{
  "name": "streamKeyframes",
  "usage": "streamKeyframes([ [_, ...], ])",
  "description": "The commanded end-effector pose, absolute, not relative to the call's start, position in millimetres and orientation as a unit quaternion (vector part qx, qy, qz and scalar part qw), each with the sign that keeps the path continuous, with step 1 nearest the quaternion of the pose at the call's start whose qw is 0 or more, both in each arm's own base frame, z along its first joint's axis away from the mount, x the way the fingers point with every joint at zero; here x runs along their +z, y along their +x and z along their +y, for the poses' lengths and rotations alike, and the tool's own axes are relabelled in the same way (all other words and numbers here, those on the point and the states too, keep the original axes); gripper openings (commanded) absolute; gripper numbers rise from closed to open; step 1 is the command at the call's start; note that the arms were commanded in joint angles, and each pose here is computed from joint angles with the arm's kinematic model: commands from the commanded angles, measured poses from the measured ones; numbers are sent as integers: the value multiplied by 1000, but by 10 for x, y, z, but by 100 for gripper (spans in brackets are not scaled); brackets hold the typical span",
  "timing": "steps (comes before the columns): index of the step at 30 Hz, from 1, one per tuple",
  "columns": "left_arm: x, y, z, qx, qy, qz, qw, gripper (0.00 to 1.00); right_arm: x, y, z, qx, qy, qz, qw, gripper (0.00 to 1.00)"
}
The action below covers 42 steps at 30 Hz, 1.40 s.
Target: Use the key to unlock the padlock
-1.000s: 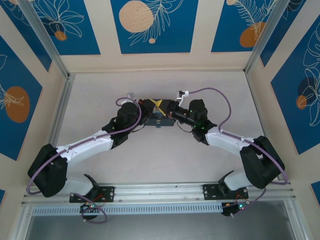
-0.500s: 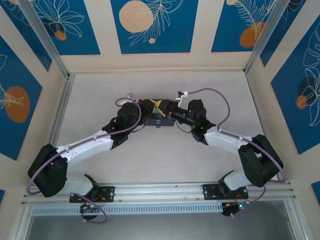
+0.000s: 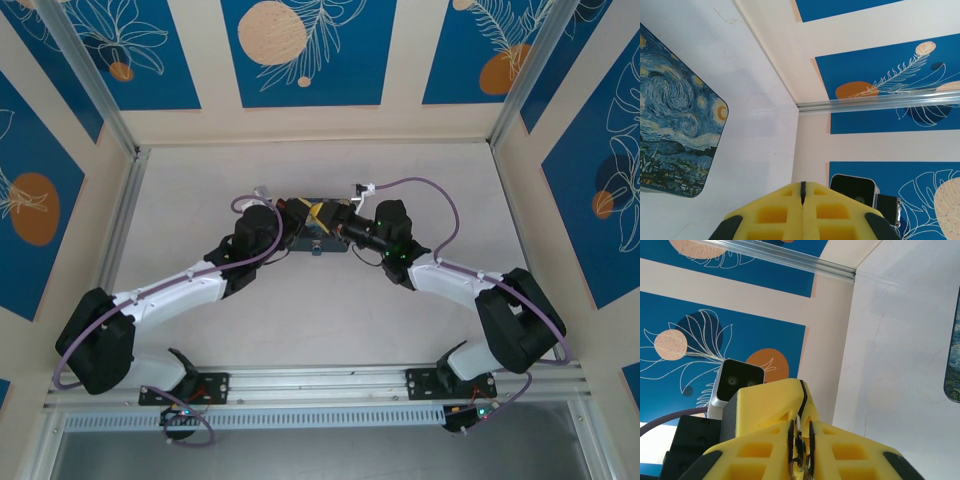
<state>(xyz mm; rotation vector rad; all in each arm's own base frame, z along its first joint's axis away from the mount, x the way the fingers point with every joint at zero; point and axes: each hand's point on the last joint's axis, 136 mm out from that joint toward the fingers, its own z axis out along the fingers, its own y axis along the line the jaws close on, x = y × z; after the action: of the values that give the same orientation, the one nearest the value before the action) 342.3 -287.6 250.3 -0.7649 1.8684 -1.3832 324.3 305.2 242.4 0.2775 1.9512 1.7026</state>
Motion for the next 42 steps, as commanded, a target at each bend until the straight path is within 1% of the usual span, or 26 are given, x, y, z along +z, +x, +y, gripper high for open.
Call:
streamKeyframes([
  [1, 2658, 3401, -2886, -547, -295, 701, 351, 0, 2409, 3225, 3064, 633, 101, 720, 266, 11],
  [5, 2651, 3399, -2881, -545, -295, 701, 352, 0, 2392, 3223, 3061, 632, 103, 721, 264, 1],
  [13, 2671, 3390, -2868, -542, -290, 704, 356, 0, 2323, 3192, 2996, 627, 110, 725, 263, 0],
  [16, 2702, 3368, -2817, -531, -281, 710, 367, 26, 2324, 3191, 2939, 627, 110, 725, 263, 0],
  [19, 2732, 3346, -2732, -518, -275, 716, 377, 56, 2327, 3176, 2862, 624, 108, 727, 265, 0],
  [20, 2734, 3338, -2701, -513, -273, 720, 379, 63, 2329, 3169, 2832, 623, 107, 728, 265, 0],
  [22, 2700, 3327, -2648, -496, -268, 736, 375, 70, 2322, 3152, 2773, 621, 107, 730, 263, 0],
  [25, 2644, 3328, -2619, -473, -241, 768, 359, 75, 2338, 3123, 2696, 621, 101, 732, 261, 0],
  [29, 2557, 3341, -2676, -459, -185, 810, 314, 77, 2410, 3043, 2662, 629, 72, 733, 250, 0],
  [31, 2520, 3349, -2732, -463, -159, 823, 288, 76, 2446, 3029, 2652, 633, 61, 731, 247, 0],
  [35, 2489, 3365, -2838, -485, -127, 828, 252, 67, 2487, 2990, 2681, 639, 40, 731, 239, 0],
  [39, 2499, 3371, -2960, -515, -119, 818, 227, 55, 2504, 2996, 2710, 641, 37, 730, 235, 0],
  [41, 2500, 3379, -3014, -531, -121, 811, 216, 47, 2512, 3010, 2726, 642, 37, 729, 234, 0],
  [42, 2498, 3381, -3043, -537, -121, 808, 210, 45, 2513, 3015, 2735, 643, 36, 729, 234, 0],
])
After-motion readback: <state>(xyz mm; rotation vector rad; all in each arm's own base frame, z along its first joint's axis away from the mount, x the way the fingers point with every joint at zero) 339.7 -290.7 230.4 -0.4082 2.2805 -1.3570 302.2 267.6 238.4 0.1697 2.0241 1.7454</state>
